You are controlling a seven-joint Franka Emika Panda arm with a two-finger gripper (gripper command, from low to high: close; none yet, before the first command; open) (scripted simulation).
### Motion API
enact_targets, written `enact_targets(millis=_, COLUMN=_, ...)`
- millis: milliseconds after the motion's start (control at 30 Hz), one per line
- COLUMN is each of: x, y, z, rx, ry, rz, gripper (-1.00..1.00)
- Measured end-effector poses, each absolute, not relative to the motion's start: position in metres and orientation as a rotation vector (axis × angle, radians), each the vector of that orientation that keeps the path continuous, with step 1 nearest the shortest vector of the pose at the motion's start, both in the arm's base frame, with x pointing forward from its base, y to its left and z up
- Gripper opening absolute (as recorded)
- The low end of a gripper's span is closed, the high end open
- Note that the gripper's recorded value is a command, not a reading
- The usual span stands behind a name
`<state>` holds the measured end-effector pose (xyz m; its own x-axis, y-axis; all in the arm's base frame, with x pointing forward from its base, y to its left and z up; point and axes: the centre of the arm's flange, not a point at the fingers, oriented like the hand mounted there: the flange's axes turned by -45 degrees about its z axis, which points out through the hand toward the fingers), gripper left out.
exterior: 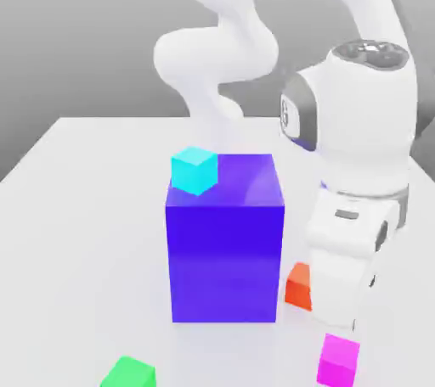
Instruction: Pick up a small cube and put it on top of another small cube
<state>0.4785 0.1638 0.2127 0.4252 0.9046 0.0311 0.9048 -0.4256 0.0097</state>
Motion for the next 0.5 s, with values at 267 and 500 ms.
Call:
enact_targets(millis=267, x=0.473, y=0.167, z=0.132, rx=-2.613, ry=-1.745, rz=-0.001, gripper=-1.0)
enact_targets(millis=500, x=0.473, y=0.167, z=0.152, rx=-2.612, ry=-1.748, rz=0.001, gripper=-1.0)
